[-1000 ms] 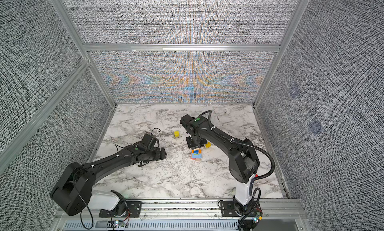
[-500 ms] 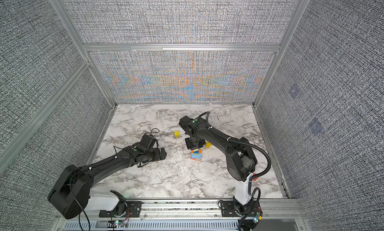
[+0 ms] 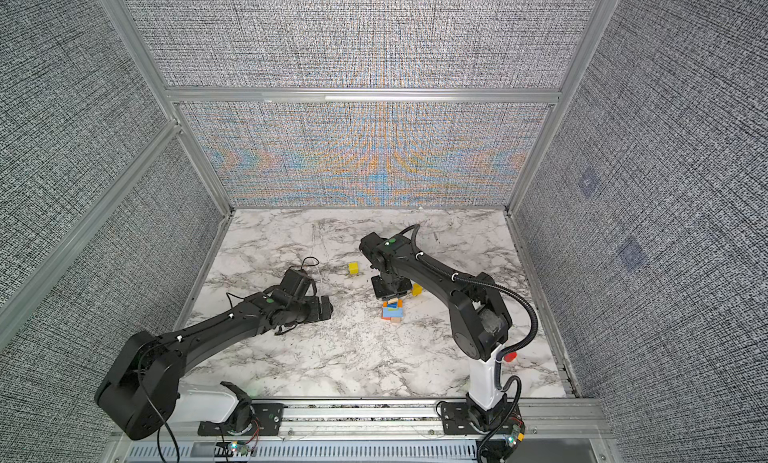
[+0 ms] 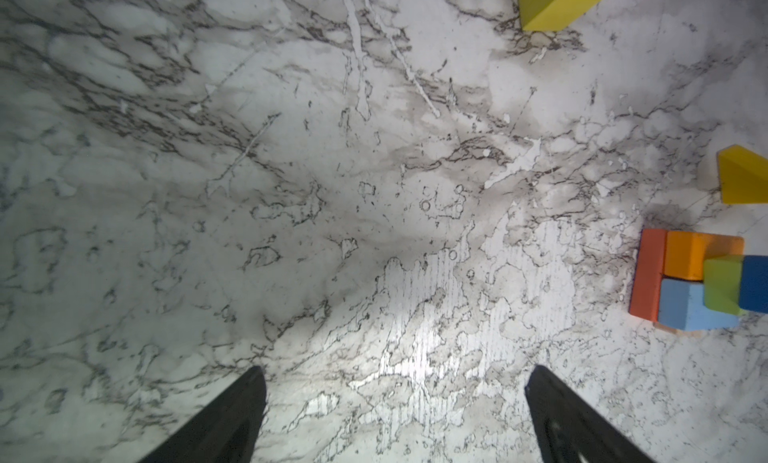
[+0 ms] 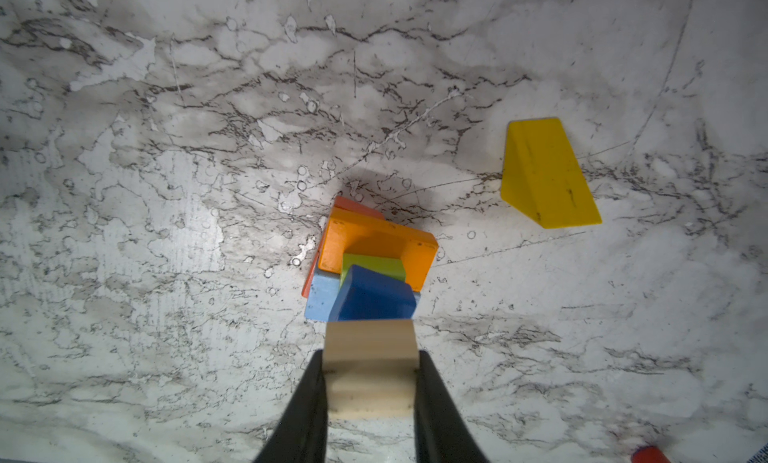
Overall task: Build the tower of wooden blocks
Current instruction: 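Lower the light wood block onto the blue cube and open the right gripper, then raise the right gripper away while the left gripper reaches toward the magenta cube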
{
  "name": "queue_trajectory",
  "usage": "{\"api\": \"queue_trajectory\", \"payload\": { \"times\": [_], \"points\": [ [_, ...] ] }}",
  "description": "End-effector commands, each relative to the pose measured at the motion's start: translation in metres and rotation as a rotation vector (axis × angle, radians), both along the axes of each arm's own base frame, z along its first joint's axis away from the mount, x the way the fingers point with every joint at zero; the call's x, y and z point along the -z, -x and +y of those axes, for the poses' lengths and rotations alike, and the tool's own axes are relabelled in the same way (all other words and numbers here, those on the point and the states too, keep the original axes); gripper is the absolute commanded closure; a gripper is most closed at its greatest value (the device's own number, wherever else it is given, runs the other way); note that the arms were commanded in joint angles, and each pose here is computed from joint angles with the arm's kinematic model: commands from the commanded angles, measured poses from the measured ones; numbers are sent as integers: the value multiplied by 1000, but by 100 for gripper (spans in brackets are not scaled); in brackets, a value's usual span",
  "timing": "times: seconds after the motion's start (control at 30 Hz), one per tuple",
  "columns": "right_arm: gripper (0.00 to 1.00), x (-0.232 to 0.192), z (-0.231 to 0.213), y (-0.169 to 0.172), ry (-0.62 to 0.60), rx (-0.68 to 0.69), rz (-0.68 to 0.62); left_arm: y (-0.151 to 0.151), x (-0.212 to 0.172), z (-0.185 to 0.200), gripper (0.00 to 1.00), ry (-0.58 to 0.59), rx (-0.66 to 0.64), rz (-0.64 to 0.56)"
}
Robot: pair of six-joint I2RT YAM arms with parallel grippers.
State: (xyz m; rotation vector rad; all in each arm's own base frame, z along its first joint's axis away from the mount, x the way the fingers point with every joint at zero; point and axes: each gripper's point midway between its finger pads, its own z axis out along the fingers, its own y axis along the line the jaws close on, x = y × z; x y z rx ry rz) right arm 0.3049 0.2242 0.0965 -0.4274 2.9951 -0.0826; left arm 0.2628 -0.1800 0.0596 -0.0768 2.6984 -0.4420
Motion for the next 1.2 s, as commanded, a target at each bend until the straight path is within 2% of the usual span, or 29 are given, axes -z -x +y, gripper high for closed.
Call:
{"api": "queue_trajectory", "payload": {
  "times": [0.0, 0.57, 0.83, 1.17],
  "points": [
    [77, 2, 0, 0, 1, 9, 2, -5, -5, 1, 1, -11, 2, -27],
    [74, 8, -1, 0, -11, 15, 14, -6, -4, 0, 1, -13, 1, -21],
    [56, 9, -1, 2, -16, 14, 18, -5, -6, 1, 1, -11, -2, -24],
    [42, -5, 1, 2, -50, 10, -15, -6, -20, 1, 1, -15, 7, -34]
  ]
}}
